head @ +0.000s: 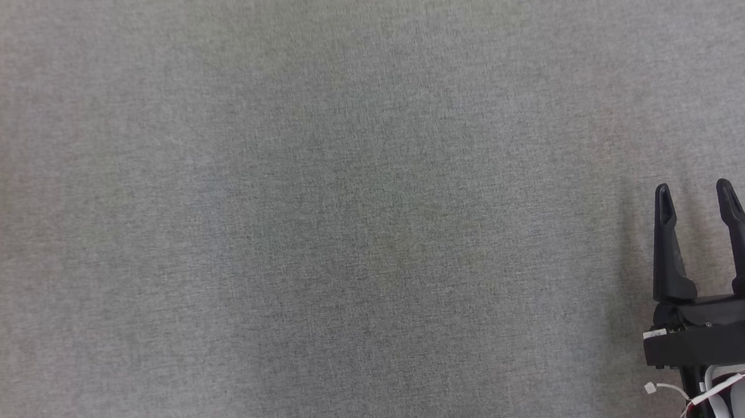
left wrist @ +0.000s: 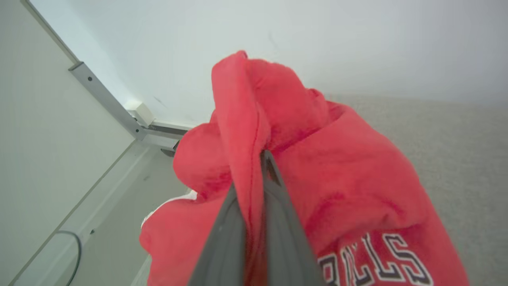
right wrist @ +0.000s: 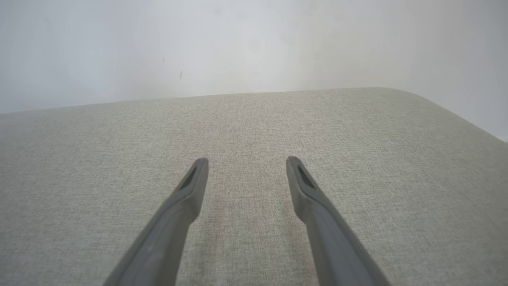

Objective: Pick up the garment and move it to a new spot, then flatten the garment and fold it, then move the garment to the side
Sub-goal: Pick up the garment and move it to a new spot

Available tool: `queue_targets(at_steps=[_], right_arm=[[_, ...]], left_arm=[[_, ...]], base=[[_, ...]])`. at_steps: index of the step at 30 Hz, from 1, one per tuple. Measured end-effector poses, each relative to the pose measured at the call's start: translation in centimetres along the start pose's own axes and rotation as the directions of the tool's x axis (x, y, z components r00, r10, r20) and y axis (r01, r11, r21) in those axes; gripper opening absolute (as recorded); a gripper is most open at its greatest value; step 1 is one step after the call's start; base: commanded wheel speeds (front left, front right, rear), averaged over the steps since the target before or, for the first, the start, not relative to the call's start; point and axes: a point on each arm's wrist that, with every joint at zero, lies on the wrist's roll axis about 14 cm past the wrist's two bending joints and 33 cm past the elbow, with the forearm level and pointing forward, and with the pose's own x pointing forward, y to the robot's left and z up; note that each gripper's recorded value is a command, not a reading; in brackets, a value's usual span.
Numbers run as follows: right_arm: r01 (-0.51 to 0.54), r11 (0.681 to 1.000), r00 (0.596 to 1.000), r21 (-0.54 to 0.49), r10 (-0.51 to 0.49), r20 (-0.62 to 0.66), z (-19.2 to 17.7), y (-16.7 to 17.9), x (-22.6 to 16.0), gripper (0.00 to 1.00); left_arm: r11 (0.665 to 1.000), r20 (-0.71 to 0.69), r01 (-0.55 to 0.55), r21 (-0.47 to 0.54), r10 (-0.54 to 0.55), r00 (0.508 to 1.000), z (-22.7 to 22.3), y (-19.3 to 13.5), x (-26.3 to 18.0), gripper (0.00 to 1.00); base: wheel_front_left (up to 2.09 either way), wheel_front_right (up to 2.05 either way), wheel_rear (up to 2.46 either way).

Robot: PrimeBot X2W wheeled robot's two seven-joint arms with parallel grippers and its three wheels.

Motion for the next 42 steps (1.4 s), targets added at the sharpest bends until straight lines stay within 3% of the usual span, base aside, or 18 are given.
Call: queue_targets(at_steps=[5,8,15,21,27,31,35,38,42], right_arm=[[-0.013,1.000,1.000,0.010,0.013,0.010,0.6,0.5,-0.3,1.00],[-0.026,0.999,1.000,0.026,0.026,0.018,1.0,1.1,-0.5,1.00],[-0.047,0.996,0.998,0.071,0.044,0.043,2.2,2.0,-1.5,1.00],[-0.026,0.993,0.997,0.113,0.018,0.071,3.5,1.3,-2.9,1.00],[0.034,0.989,0.995,0.143,-0.047,0.090,4.4,-0.7,-4.6,1.00],[0.085,0.985,0.990,0.151,-0.100,0.095,4.7,-2.4,-6.0,1.00],[0.146,0.975,0.982,0.165,-0.163,0.094,4.9,-4.3,-7.6,1.00],[0.187,0.968,0.973,0.167,-0.206,0.100,5.2,-5.6,-8.7,1.00],[0.238,0.958,0.961,0.163,-0.256,0.102,5.4,-7.2,-10.2,1.00]], left_arm=[[0.999,0.215,0.035,0.005,-0.035,0.976,6.6,-0.6,-0.6,0.00],[0.997,0.363,0.068,0.028,-0.073,0.929,11.8,-1.6,-1.8,0.00],[0.984,0.639,0.136,0.116,-0.179,0.749,23.8,-4.9,-7.5,0.00],[0.936,0.738,0.275,0.221,-0.345,0.580,30.9,-12.2,-13.8,0.00],[0.815,0.741,0.496,0.298,-0.526,0.417,33.1,-22.4,-19.2,0.00],[0.709,0.707,0.614,0.346,-0.628,0.326,32.5,-28.6,-22.2,0.00],[0.581,0.669,0.734,0.352,-0.705,0.237,31.0,-34.2,-25.1,0.00],[0.512,0.627,0.786,0.348,-0.750,0.210,29.0,-37.3,-26.0,0.00],[0.432,0.568,0.858,0.277,-0.794,0.216,25.0,-40.7,-26.2,0.00]], base=[[0.00,0.00,0.00],[0.00,0.00,0.00],[0.00,0.00,0.00],[0.00,0.00,0.00],[0.00,0.00,0.00],[0.00,0.00,0.00],[0.00,0.00,0.00],[0.00,0.00,0.00],[0.00,0.00,0.00]])
